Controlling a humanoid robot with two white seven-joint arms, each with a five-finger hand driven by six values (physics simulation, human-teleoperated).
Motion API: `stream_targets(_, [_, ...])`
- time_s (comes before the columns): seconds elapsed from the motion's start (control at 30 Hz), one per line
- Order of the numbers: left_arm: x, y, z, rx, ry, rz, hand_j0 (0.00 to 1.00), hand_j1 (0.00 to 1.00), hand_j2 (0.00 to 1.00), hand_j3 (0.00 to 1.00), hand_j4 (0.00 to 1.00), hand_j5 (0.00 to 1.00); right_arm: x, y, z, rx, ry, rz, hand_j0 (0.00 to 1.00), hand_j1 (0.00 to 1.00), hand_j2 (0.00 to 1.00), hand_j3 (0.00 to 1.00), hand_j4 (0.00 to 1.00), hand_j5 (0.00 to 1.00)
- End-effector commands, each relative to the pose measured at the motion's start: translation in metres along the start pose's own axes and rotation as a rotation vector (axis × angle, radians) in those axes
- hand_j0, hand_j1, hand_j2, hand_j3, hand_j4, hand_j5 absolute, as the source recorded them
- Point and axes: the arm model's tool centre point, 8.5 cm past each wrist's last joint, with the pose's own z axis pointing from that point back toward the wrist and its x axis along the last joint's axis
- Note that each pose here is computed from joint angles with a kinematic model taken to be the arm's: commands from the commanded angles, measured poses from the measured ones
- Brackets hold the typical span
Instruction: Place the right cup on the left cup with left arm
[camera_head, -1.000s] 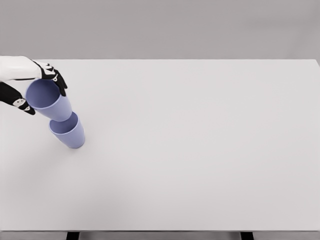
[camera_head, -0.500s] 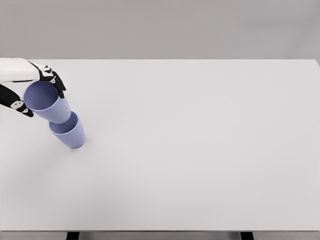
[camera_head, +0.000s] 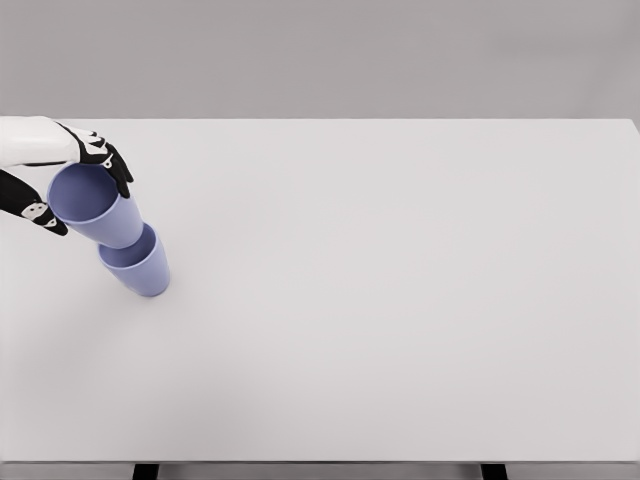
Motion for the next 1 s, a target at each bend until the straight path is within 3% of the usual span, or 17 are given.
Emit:
stream_targets(0.0, [0.0007,0.0008,0.0004,0.004,-0.002,0.003,0.55,0.55,0.55,0.55,0.55,0.55,-0.0001,0.0001,0.0,0.001,0.0,0.001,1.0,1.0,1.0,1.0,1.0,1.0])
stream_targets(0.8, [0.0023,-0.0052,-0.002,-0.009,-0.014,0.015,0.55,0.55,0.55,0.55,0.55,0.55,-0.0001,0.0001,0.0,0.001,0.0,0.001,1.0,1.0,1.0,1.0,1.0,1.0])
stream_targets(0.87, [0.0021,-0.005,-0.0024,-0.008,-0.014,0.016,0.63,0.63,0.63,0.63,0.63,0.63,-0.0001,0.0001,0.0,0.001,0.0,0.001,1.0,1.0,1.0,1.0,1.0,1.0])
stream_targets(0.9, [0.0018,-0.005,-0.0024,-0.008,-0.011,0.017,0.75,0.75,0.75,0.75,0.75,0.75,-0.0001,0.0001,0.0,0.001,0.0,0.001,1.0,1.0,1.0,1.0,1.0,1.0])
stream_targets(0.97, [0.0017,-0.005,-0.0024,-0.009,-0.011,0.016,0.78,0.78,0.78,0.78,0.78,0.78,-0.0001,0.0001,0.0,0.001,0.0,0.001,1.0,1.0,1.0,1.0,1.0,1.0])
